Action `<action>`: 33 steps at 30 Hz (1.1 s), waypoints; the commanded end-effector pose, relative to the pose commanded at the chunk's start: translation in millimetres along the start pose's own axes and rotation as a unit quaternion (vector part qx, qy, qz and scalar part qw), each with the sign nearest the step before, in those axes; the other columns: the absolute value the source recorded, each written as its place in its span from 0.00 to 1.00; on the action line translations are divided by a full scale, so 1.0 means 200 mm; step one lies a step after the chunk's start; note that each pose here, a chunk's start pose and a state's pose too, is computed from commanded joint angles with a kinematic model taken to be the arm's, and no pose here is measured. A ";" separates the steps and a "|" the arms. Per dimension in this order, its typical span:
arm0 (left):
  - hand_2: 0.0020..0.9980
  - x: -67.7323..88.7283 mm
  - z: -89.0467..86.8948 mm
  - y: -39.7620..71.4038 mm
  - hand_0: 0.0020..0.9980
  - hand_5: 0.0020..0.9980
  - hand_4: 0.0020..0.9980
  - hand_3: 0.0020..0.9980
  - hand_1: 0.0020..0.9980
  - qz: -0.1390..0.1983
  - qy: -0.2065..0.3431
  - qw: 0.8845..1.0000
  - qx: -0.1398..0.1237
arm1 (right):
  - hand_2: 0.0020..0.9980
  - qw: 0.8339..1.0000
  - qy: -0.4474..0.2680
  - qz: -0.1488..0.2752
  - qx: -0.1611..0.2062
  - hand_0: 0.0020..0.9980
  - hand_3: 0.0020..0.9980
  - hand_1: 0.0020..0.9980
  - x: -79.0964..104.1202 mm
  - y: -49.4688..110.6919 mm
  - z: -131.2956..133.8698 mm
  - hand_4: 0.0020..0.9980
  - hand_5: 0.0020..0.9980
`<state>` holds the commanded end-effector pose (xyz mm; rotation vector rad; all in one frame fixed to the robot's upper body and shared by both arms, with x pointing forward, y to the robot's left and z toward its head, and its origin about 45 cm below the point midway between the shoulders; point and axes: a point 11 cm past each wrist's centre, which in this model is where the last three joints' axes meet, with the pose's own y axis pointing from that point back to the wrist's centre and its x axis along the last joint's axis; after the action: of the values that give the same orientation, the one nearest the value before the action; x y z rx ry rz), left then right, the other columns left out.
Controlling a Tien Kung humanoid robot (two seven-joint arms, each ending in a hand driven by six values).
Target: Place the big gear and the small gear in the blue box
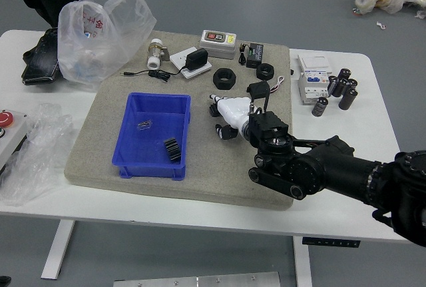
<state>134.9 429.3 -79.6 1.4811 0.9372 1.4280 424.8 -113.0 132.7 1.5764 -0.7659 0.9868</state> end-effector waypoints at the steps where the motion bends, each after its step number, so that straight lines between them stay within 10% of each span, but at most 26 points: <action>1: 0.57 0.00 0.00 0.00 0.64 0.50 0.71 0.69 0.62 0.000 0.000 1.000 0.000 | 0.85 1.000 0.001 -0.001 0.000 0.75 0.84 0.82 0.00 0.00 0.00 0.55 0.19; 2: 0.56 0.00 0.00 0.00 0.64 0.51 0.71 0.69 0.62 0.000 0.000 1.000 0.000 | 0.64 1.000 0.002 -0.001 -0.001 0.70 0.66 0.73 0.00 0.00 0.00 0.27 0.18; 7: 0.56 -0.01 0.00 0.00 0.64 0.51 0.71 0.69 0.62 0.000 0.000 1.000 -0.001 | 0.56 1.000 0.007 0.004 0.002 0.67 0.63 0.68 0.00 0.00 0.00 0.21 0.09; 33: 0.57 -0.02 -0.01 0.00 0.64 0.55 0.71 0.70 0.62 0.000 -0.001 1.000 -0.002 | 0.53 0.996 -0.025 0.078 0.029 0.64 0.56 0.65 0.22 0.04 -0.04 0.38 0.00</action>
<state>132.0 426.5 -81.9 1.4793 0.9320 1.4272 435.6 -106.6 176.0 1.6145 -0.9134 1.0952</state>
